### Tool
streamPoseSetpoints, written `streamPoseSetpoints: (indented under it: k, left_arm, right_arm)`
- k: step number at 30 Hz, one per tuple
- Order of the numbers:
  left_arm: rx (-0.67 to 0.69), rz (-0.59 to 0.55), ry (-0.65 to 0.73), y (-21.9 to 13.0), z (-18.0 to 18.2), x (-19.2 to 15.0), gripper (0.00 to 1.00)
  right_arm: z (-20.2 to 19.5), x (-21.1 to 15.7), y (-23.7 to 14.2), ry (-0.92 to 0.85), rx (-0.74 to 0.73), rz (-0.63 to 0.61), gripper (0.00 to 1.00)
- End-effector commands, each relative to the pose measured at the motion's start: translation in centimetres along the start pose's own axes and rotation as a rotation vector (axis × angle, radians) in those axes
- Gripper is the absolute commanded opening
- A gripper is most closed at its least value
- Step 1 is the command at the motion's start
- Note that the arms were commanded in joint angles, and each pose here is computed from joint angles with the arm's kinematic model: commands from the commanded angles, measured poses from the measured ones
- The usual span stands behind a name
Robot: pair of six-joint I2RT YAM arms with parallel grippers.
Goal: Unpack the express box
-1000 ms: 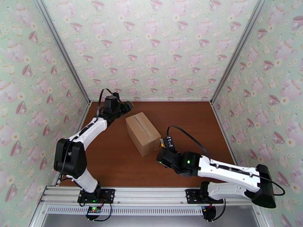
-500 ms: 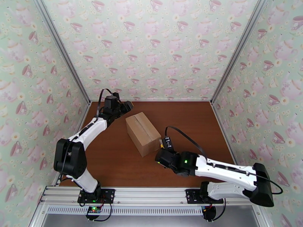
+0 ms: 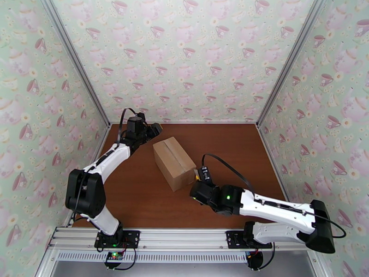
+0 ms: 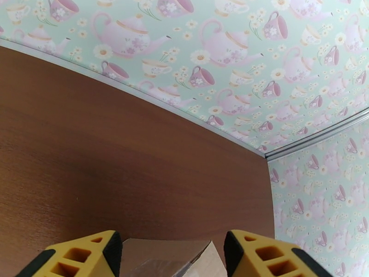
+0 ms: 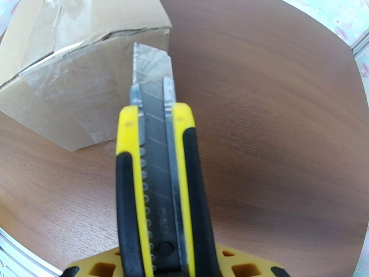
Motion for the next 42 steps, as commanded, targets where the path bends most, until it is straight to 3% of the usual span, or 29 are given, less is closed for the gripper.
streamPoseSetpoints:
  k: [1, 42]
  left_arm:
    - [-0.034, -0.013, -0.003, -0.86, -0.62, 0.40, 0.64]
    - [-0.042, -0.017, -0.006, -1.47, -0.68, 0.55, 0.64]
  right_arm:
    - [0.15, 1.09, -0.65, 0.009, 0.007, -0.045, 0.00]
    - [1.12, 2.04, -0.20, -0.022, -0.008, -0.032, 0.00]
Point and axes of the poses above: each hand's point on the last joint's axis, 136 mm out from that joint toward the fingers, its own y axis out along the fingers, its own z axis along the line the jaws close on, x = y × z, the point moved 3 cm from there along -y, back along the fingers, and after that the axes turned 8 degrees about -y, right-handed, at the moved point
